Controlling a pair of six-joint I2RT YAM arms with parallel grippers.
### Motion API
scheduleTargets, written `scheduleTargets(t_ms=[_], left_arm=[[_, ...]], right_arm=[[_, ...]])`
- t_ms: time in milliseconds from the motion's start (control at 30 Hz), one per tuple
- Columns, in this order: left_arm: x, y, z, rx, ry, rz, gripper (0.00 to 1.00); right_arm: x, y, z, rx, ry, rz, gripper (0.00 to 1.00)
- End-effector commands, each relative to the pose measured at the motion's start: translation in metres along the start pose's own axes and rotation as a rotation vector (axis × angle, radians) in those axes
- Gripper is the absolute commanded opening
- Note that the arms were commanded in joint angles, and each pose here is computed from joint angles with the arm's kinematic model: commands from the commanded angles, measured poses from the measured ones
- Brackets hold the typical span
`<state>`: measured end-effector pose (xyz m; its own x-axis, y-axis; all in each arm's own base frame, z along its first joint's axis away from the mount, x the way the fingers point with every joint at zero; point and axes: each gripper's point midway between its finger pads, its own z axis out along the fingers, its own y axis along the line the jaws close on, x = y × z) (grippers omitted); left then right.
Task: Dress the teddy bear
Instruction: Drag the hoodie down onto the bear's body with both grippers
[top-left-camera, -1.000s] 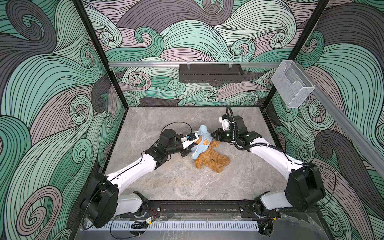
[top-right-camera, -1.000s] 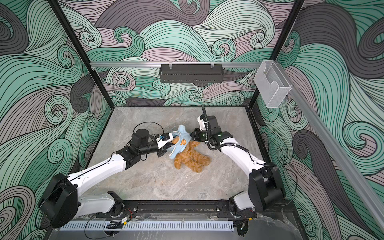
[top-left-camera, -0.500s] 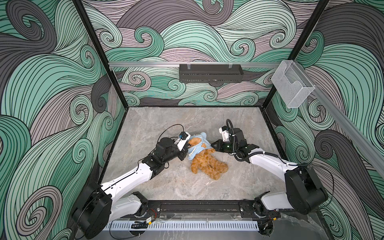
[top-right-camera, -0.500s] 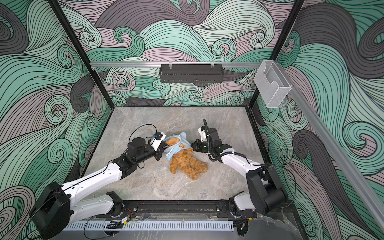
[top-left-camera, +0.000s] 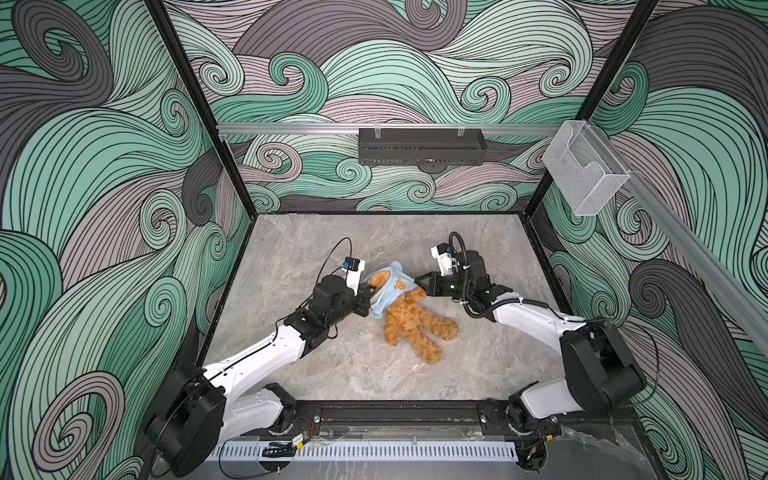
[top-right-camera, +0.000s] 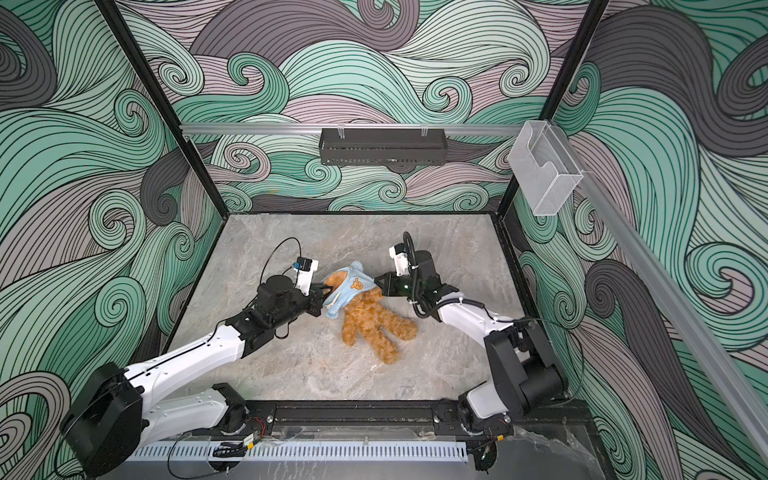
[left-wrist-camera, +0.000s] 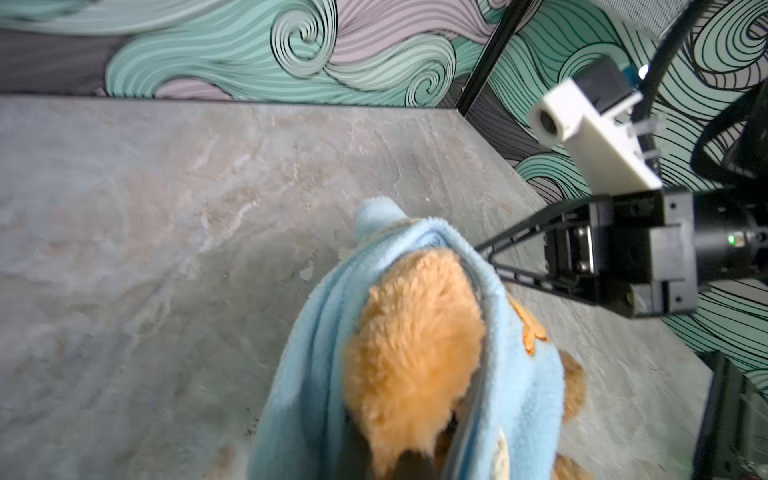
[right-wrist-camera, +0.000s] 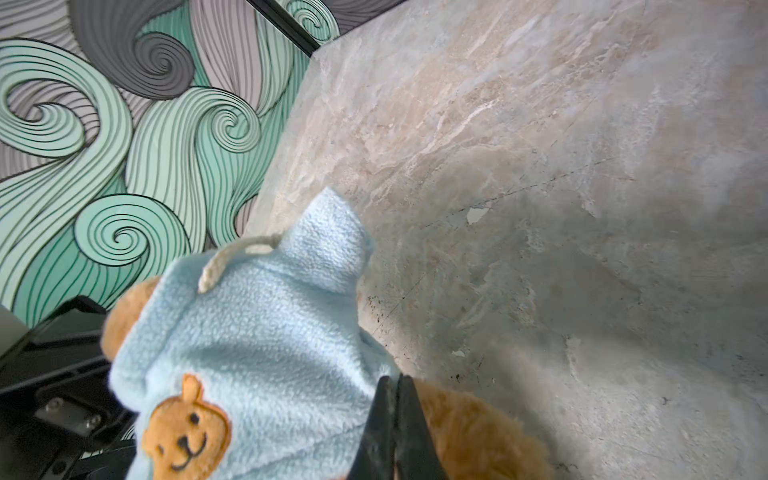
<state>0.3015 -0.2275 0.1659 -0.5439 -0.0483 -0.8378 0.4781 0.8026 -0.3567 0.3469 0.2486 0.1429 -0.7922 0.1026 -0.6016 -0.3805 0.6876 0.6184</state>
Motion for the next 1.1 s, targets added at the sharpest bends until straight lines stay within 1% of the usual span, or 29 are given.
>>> scheduleTargets(t_ms=[0, 67, 133, 200, 300, 367, 400, 433, 467, 567, 633, 700, 767, 800, 867, 967, 1067], left_arm=[[0.002, -0.004, 0.009, 0.035, 0.041, -0.133, 0.0], [0.013, 0.008, 0.011, -0.024, 0.057, -0.171, 0.0], [0.015, 0.023, 0.007, -0.099, 0.029, -0.198, 0.0], [0.013, 0.042, -0.003, -0.207, -0.012, -0.233, 0.0], [0.01, 0.063, -0.019, -0.335, -0.047, -0.241, 0.0], [0.011, 0.068, -0.025, -0.369, -0.04, -0.232, 0.0], [0.012, 0.066, -0.024, -0.36, -0.023, -0.221, 0.0], [0.013, 0.061, -0.022, -0.334, -0.007, -0.209, 0.0], [0.014, 0.054, -0.017, -0.295, 0.01, -0.195, 0.0], [0.018, 0.035, -0.003, -0.184, 0.058, -0.167, 0.0], [0.018, 0.032, 0.001, -0.174, 0.082, -0.169, 0.0], [0.014, 0.036, 0.001, -0.203, 0.077, -0.197, 0.0], [0.008, 0.035, -0.002, -0.214, 0.066, -0.216, 0.0], [0.007, 0.036, -0.003, -0.22, 0.068, -0.229, 0.0], [0.005, 0.036, -0.005, -0.233, 0.075, -0.271, 0.0], [0.006, 0.03, -0.004, -0.211, 0.098, -0.354, 0.0], [0.007, 0.02, -0.001, -0.159, 0.106, -0.453, 0.0]], right_arm=[[-0.013, -0.023, 0.004, 0.12, 0.031, 0.055, 0.0], [-0.007, -0.027, 0.01, 0.137, 0.087, 0.065, 0.0], [0.006, -0.035, 0.011, 0.167, 0.14, 0.077, 0.0], [0.022, -0.046, 0.007, 0.212, 0.187, 0.08, 0.0], [0.043, -0.07, -0.007, 0.326, 0.242, 0.053, 0.0], [0.052, -0.084, -0.015, 0.379, 0.257, 0.051, 0.0], [0.052, -0.085, -0.015, 0.374, 0.256, 0.054, 0.0], [0.052, -0.079, -0.012, 0.336, 0.255, 0.055, 0.0], [0.047, -0.068, -0.006, 0.274, 0.241, 0.054, 0.0], [0.027, -0.018, 0.015, 0.014, 0.186, 0.07, 0.0], [0.019, 0.0, 0.023, -0.067, 0.183, 0.067, 0.01], [0.019, -0.003, 0.024, -0.045, 0.204, 0.073, 0.13], [0.018, -0.011, 0.019, 0.027, 0.228, 0.06, 0.24], [0.018, -0.014, 0.013, 0.064, 0.233, 0.037, 0.29], [0.009, -0.01, -0.003, 0.101, 0.191, -0.035, 0.36], [0.005, 0.012, -0.021, 0.07, 0.094, -0.129, 0.4], [0.021, 0.039, -0.021, -0.006, 0.057, -0.159, 0.39]])
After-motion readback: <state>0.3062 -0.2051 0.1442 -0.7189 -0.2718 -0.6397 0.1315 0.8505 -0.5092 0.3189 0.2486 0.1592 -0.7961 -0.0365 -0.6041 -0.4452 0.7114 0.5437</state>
